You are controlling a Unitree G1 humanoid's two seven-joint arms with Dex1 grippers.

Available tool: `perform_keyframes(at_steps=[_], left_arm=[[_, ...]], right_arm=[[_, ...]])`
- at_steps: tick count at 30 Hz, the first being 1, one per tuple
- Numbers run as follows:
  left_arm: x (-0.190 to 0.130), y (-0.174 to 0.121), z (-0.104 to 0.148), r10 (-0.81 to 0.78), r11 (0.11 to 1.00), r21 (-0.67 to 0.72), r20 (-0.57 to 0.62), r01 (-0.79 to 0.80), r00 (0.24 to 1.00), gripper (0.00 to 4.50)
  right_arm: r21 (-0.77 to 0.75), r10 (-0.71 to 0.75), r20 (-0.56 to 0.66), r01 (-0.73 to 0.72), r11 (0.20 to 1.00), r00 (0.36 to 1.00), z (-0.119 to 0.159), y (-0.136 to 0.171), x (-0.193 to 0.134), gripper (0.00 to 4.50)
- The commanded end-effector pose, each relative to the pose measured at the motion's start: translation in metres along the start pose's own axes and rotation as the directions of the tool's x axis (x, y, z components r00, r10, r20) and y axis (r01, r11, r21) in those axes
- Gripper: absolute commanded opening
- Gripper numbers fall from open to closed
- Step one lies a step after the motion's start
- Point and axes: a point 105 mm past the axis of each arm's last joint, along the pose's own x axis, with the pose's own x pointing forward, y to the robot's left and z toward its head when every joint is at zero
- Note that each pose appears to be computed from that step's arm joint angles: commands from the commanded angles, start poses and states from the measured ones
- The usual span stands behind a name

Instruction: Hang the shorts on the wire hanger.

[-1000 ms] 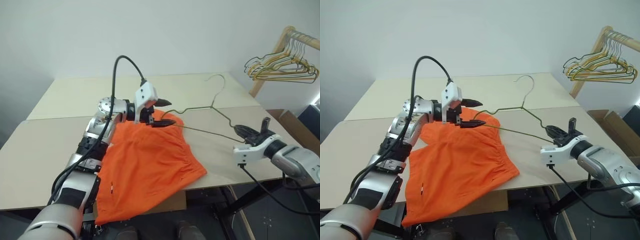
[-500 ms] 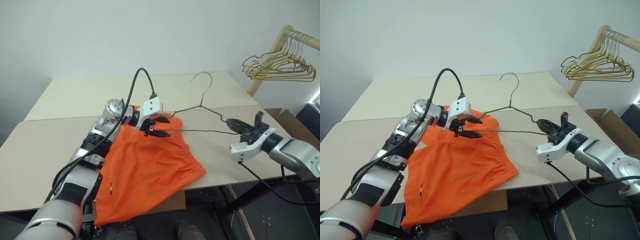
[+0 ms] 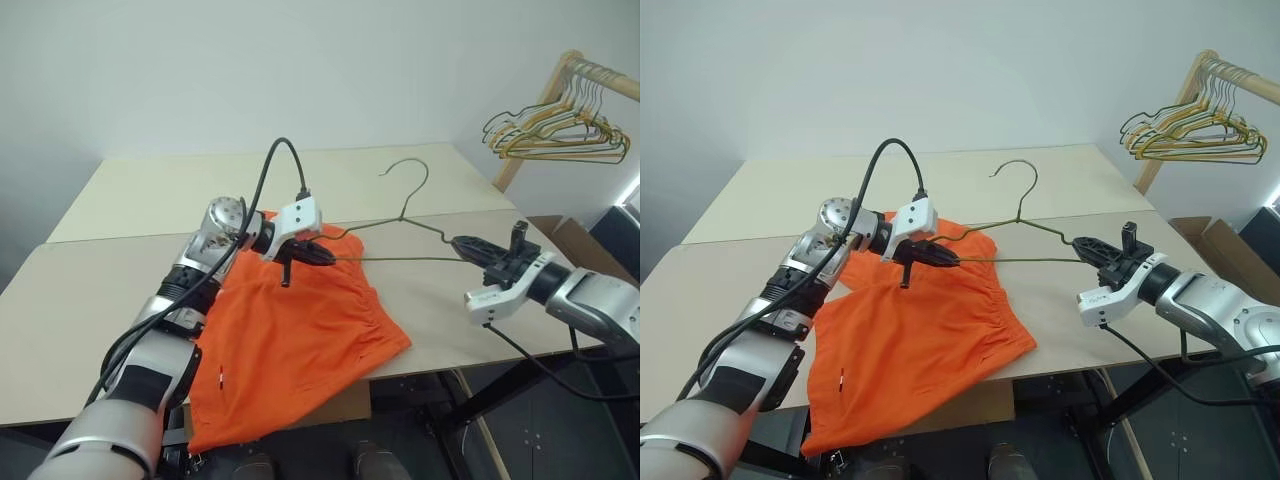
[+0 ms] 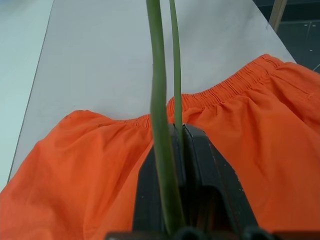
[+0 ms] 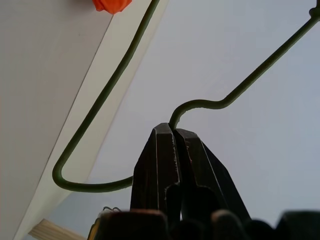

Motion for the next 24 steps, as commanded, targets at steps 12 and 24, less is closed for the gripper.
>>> perform_keyframes(at_steps=[12,24], left_arm=[[-0.002,0.014,0.014,0.080,0.995,0.052,0.036,-0.082,0.996,0.00],[-0.008,0.005,0.022,0.039,0.993,0.107,0.094,-0.049,0.995,0.00]], right_arm=[[0.603,0.024,0.111,-0.087,0.793,0.994,0.007,-0.040,-0.028,4.46],[0.857,0.416,0.272,-0.415,0.306,0.868,-0.006,-0.010,0.005,4.46]])
